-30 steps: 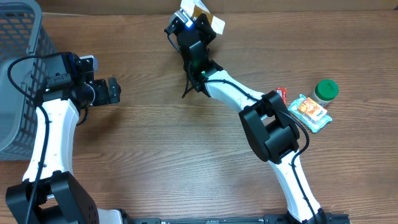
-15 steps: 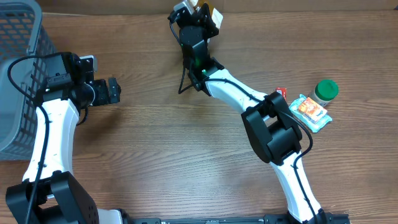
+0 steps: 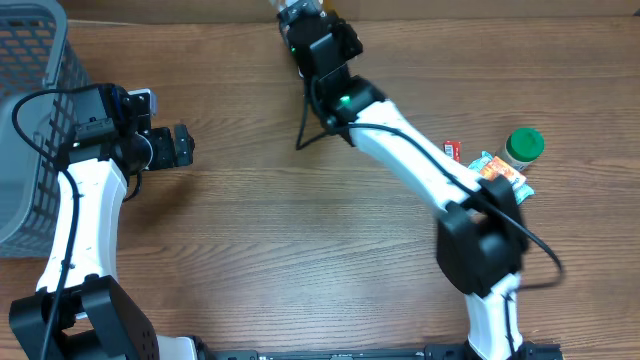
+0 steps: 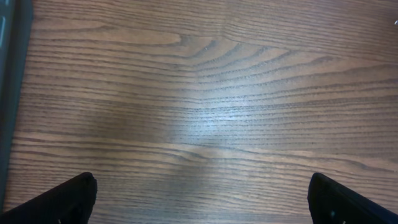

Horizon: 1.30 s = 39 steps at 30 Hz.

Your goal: Scan the item barcode

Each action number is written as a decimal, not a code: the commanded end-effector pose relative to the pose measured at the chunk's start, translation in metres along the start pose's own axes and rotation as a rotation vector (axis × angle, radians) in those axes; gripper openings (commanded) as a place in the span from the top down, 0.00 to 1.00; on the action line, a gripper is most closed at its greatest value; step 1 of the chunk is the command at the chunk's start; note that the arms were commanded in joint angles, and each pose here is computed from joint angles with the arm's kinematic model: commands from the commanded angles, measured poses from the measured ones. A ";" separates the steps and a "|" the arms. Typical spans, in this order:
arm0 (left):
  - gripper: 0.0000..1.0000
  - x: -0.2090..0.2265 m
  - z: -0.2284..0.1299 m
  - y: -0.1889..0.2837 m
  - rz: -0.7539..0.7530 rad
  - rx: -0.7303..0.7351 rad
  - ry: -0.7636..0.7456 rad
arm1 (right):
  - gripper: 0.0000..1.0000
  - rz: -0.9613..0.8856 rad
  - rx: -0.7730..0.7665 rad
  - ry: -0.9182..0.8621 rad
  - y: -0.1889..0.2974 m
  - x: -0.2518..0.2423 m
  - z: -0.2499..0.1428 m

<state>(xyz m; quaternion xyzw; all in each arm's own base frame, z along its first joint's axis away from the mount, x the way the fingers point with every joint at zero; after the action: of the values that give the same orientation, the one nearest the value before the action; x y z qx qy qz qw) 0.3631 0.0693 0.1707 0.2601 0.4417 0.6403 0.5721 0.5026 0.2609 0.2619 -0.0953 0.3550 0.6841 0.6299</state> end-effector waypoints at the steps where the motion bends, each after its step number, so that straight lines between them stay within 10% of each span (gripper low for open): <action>1: 0.00 -0.002 0.005 0.001 -0.010 -0.011 -0.016 | 0.97 0.209 -0.059 -0.362 0.045 -0.036 0.028; 8: 0.00 -0.002 0.005 0.001 -0.010 -0.011 -0.016 | 0.97 0.661 0.479 -0.426 0.078 -0.010 -0.073; 15: 0.00 -0.002 0.005 0.001 -0.010 -0.011 -0.016 | 0.96 0.613 0.924 -0.329 0.082 -0.003 -0.178; 20: 0.00 -0.002 0.005 0.001 -0.010 -0.011 -0.016 | 0.90 0.522 0.989 -0.318 0.074 -0.016 -0.209; 27: 0.00 -0.002 0.005 0.001 -0.010 -0.011 -0.016 | 0.36 0.484 1.001 -0.366 0.066 -0.033 -0.219; 39: 0.01 -0.002 0.005 0.001 -0.010 -0.011 -0.016 | 0.41 0.808 0.824 -0.579 0.060 0.005 -0.175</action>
<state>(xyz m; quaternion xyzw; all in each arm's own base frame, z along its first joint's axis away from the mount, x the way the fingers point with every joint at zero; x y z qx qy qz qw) 0.3630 0.0693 0.1707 0.2602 0.4418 0.6403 0.5720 0.3977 0.1317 0.1460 0.4383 0.4603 0.6328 0.4423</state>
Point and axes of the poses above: each gripper's point midway between its finger pads, its own y axis back along the fingers, its own x axis along the line the jaws close on, z = x × y, the point moved 5 cm from there along y, back along the fingers, and after that the axes turned 7 degrees about y, right-handed, at the moved point
